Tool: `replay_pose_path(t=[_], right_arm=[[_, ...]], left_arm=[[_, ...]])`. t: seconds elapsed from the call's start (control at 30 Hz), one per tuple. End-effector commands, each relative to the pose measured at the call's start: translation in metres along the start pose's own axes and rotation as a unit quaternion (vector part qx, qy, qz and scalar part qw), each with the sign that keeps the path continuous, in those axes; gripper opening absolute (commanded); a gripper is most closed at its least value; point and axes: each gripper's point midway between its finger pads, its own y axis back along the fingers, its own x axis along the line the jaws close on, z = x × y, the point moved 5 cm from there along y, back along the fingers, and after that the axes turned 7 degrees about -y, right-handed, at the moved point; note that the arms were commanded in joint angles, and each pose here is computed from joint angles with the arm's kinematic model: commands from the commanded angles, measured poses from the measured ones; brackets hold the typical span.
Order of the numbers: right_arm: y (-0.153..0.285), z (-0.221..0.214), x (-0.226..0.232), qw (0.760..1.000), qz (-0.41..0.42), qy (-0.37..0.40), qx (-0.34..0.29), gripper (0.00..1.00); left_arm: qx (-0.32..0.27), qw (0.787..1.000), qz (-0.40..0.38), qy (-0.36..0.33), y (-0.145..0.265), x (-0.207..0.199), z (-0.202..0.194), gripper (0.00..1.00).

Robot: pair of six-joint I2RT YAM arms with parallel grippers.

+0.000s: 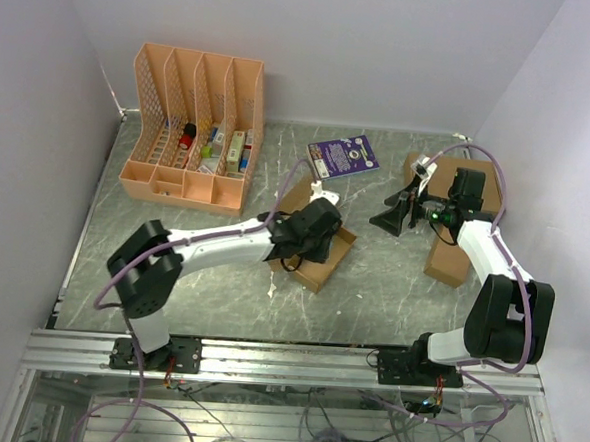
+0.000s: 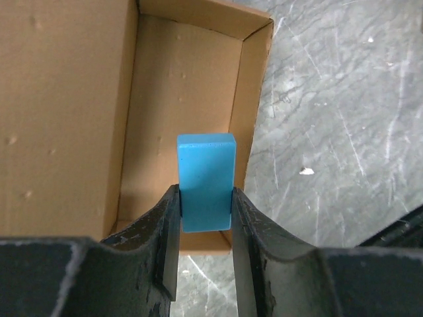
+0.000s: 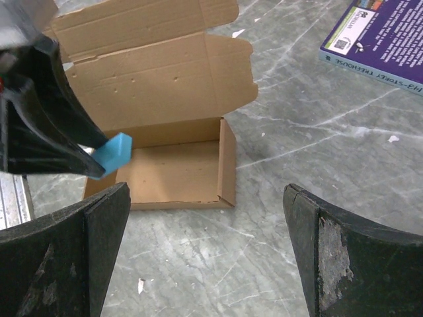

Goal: Fold the paper box

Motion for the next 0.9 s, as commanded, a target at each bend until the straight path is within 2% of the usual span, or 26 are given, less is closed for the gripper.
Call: replay_pose_path(t=[0.0,0.17,0.87], right_arm=[[0.006,0.004,-0.002,1.000,-0.018,0.007,-0.009,0.98],[0.007,0.005,-0.002,1.000,-0.019,0.006,-0.011,0.98],[0.013,0.010,0.001,1.000,-0.017,0.009,-0.023,0.98]], left_arm=[[0.034,0.998,0.045,-0.021,-0.011,-0.010,0.004,0.07],[0.079,0.993,0.081,-0.041,-0.033,-0.007,-0.006,0.08],[0.119,0.984,0.122,-0.055,-0.060,0.000,-0.014,0.34]])
